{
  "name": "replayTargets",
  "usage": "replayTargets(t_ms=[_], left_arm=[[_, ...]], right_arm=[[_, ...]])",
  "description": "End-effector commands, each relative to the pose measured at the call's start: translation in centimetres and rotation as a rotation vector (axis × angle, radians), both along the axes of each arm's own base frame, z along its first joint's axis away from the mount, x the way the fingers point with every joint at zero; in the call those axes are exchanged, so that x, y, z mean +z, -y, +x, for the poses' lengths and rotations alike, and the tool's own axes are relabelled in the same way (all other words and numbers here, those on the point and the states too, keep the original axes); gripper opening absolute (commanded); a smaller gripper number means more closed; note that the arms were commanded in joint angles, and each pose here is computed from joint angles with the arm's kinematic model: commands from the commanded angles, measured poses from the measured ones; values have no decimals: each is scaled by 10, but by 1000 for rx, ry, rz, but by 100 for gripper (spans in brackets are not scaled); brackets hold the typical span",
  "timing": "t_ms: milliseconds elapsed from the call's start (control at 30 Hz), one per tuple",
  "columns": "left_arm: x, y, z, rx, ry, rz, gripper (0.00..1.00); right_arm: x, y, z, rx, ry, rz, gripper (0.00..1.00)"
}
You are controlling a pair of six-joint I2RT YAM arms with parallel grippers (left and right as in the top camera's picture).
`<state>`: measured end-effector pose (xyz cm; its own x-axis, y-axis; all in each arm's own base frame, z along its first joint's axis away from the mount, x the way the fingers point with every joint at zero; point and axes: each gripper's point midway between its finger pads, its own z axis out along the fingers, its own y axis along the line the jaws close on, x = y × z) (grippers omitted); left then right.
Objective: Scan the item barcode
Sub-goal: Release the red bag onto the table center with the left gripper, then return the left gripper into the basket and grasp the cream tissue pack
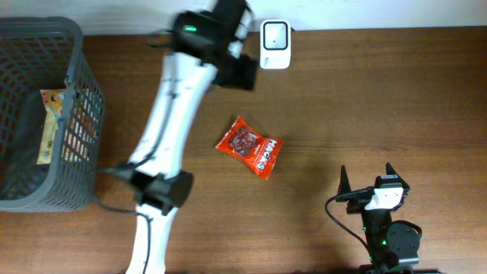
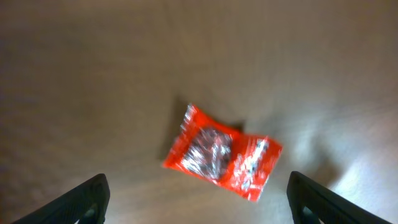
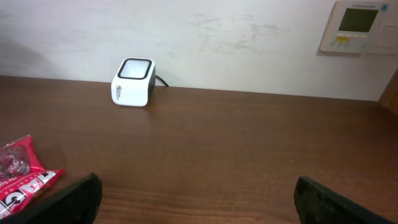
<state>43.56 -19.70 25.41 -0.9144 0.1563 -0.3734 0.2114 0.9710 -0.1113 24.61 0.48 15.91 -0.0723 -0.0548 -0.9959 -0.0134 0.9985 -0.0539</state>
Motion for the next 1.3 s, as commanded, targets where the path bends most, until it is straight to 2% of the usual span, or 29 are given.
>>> replayTargets(t_ms=[0, 200, 267, 500, 633, 733, 833, 967, 1267], left_arm=[[103, -69, -11, 134, 257, -56, 91], [173, -182, -40, 404, 453, 20, 99], [185, -215, -50, 491, 489, 54, 99], [187, -336, -80, 815, 486, 164, 99], [162, -383, -84, 920, 401, 151, 100], [137, -405, -72, 944, 346, 95, 98], [108, -424, -57, 966, 281, 98, 96], [61, -434, -38, 963, 159, 93, 94], [-38, -443, -22, 950, -111, 89, 93]], right_arm=[[-4, 2, 0, -10, -7, 7, 98], [-4, 2, 0, -10, -7, 7, 98], [-4, 2, 0, -10, -7, 7, 98], [-4, 2, 0, -10, -7, 7, 98], [-4, 2, 0, -10, -7, 7, 98], [-4, 2, 0, -10, -7, 7, 98], [-4, 2, 0, -10, -7, 7, 98], [-4, 2, 0, -10, -7, 7, 98], [-4, 2, 0, -10, -7, 7, 98]])
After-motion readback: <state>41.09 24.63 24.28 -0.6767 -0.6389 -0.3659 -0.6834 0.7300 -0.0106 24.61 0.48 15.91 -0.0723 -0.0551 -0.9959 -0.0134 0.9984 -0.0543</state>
